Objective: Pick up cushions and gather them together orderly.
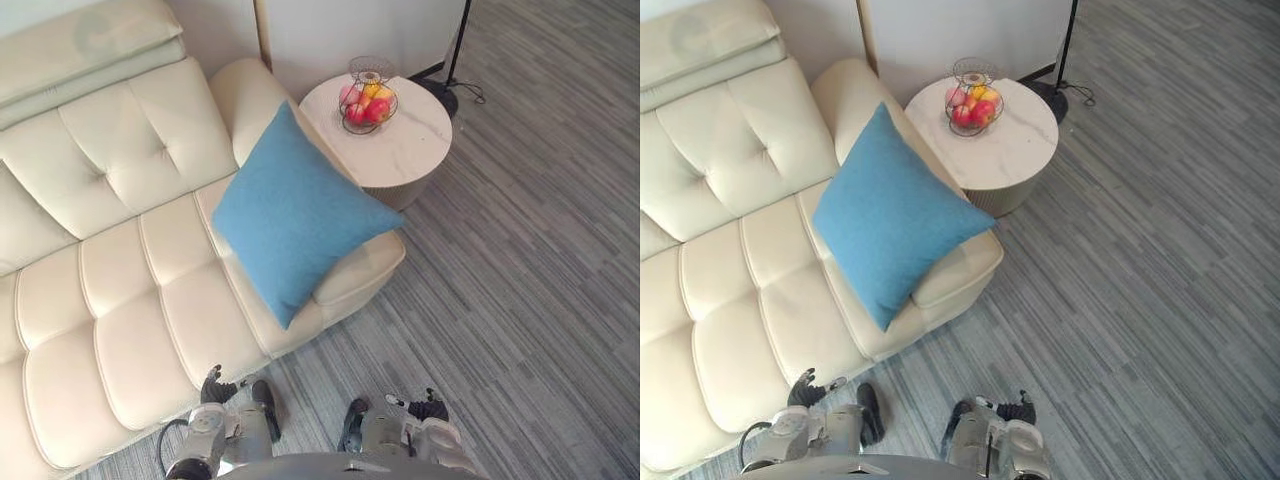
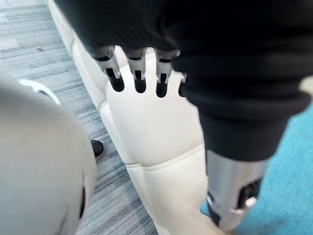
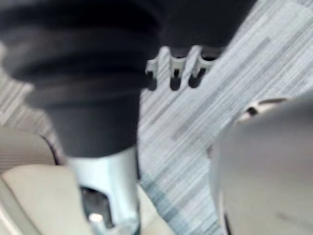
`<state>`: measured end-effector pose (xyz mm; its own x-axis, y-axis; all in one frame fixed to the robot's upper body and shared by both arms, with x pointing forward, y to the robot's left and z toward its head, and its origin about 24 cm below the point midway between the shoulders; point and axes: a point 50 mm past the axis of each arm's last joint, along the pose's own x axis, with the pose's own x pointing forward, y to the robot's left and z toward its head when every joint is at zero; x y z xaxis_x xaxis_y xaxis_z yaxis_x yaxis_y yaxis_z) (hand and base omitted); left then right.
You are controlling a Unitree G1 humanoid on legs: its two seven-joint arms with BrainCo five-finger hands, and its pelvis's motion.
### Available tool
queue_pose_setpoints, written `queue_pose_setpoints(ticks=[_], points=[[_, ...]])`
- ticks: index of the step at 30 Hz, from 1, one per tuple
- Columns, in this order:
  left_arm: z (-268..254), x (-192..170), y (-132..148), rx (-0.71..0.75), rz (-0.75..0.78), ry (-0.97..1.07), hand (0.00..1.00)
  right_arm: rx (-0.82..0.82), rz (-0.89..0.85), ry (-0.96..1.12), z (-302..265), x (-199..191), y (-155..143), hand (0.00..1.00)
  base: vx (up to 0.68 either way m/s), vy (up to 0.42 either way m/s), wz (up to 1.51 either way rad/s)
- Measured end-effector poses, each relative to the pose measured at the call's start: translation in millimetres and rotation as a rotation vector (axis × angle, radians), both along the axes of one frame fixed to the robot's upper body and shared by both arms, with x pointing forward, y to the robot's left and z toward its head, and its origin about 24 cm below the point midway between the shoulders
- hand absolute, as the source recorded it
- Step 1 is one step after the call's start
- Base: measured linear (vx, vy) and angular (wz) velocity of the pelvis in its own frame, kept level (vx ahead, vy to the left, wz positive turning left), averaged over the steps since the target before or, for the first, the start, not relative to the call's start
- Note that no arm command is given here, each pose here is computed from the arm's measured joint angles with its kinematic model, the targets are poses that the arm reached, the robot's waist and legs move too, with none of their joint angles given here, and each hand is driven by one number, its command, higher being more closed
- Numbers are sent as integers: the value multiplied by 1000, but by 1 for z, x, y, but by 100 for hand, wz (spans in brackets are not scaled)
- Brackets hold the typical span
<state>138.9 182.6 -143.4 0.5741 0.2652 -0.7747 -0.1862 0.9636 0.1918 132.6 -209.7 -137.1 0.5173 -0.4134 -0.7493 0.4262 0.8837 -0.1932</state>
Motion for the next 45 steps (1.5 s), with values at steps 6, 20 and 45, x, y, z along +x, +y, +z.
queue_pose_setpoints(ticks=[6,20,45], points=[[-3,-10,12,23,22,31,0,10,52,24,-4,-5,10,0,-58,56,36],[-11,-27,8,-1,60,90,0,-4,76,105,-12,-16,2,0,97,-109,38],[12,7,20,84,-98,-57,0,-672,172,-724,204,127,-95,0,-15,9,1]])
